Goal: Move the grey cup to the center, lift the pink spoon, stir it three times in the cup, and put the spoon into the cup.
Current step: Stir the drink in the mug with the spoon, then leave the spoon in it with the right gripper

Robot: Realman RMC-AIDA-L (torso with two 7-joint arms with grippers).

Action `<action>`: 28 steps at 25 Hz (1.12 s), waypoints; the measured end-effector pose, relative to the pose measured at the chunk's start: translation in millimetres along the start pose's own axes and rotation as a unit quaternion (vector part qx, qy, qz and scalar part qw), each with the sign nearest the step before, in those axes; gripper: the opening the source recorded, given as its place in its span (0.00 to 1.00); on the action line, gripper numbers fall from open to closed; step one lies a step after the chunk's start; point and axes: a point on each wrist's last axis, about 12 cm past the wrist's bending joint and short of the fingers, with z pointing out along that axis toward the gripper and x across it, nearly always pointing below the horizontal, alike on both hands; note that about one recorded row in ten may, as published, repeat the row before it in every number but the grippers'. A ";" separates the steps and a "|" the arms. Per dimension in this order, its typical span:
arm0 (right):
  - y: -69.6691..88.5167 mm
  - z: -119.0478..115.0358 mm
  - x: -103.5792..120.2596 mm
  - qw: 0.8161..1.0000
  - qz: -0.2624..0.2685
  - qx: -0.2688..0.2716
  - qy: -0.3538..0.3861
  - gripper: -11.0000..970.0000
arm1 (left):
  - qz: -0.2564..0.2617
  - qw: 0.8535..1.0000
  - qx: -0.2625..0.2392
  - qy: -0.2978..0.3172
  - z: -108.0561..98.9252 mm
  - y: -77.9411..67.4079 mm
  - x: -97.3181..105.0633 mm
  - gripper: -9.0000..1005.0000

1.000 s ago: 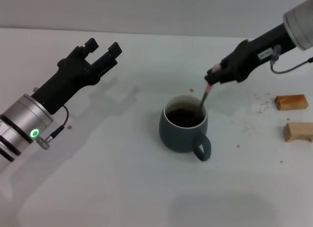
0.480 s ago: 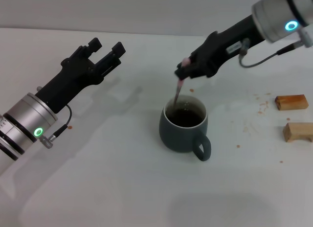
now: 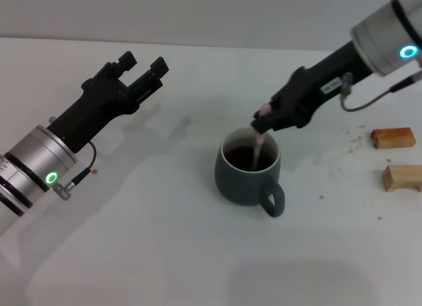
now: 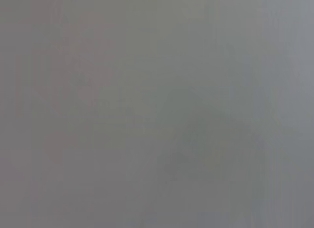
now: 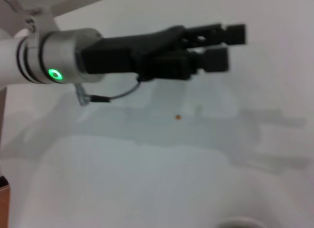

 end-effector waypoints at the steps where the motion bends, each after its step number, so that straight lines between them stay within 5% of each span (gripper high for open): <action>1: -2.6 -3.8 3.4 1.000 0.005 0.005 0.000 0.11 | 0.000 1.000 0.000 0.000 0.2 0.0 0.0 0.83; 10: -17.9 -23.0 8.7 0.998 0.023 0.043 -0.041 0.11 | 0.000 1.000 0.001 0.001 1.6 -0.3 -0.3 0.83; 21: 1.9 12.3 -16.6 0.998 -0.051 0.016 -0.044 0.11 | -0.002 1.000 0.003 0.002 1.5 -0.8 0.1 0.83; 28: 7.1 13.3 -9.4 0.998 -0.054 -0.004 -0.021 0.11 | -0.001 1.000 0.002 0.002 1.1 -0.1 -0.4 0.83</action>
